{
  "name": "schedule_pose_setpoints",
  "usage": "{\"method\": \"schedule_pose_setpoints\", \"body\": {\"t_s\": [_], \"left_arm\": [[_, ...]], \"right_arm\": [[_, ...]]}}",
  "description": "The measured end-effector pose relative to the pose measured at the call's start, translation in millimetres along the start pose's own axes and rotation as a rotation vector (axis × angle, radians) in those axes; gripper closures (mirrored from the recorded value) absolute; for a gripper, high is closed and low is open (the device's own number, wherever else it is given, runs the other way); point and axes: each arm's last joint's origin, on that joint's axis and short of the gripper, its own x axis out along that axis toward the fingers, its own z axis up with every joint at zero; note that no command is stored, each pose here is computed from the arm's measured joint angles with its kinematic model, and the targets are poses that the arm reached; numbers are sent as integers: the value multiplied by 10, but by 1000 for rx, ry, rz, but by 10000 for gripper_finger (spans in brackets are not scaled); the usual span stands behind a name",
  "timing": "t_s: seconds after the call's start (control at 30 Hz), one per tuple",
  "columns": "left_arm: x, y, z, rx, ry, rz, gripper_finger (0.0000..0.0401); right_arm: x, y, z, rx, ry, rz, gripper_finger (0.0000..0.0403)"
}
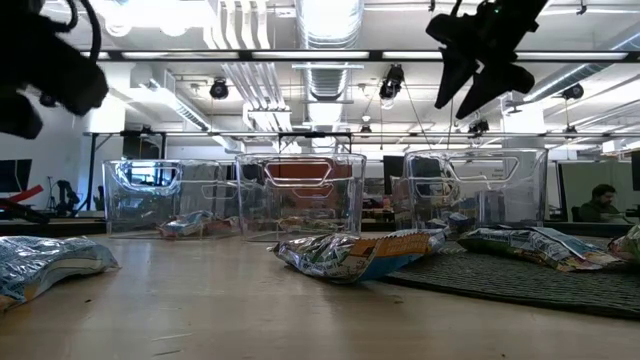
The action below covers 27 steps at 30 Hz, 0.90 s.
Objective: Pick and place Granola Bars by type
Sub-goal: Put the blue snack bar into the right transparent bin
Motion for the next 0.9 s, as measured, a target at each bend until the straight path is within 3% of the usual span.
{"method": "schedule_pose_setpoints", "body": {"t_s": [0.27,0.9], "left_arm": [[229,-161,115,-17,124,3,250],[501,-181,181,-69,119,114,249]], "right_arm": [[2,0,-2,6,2,1,179],[2,2,-6,25,12,9,179]]}}
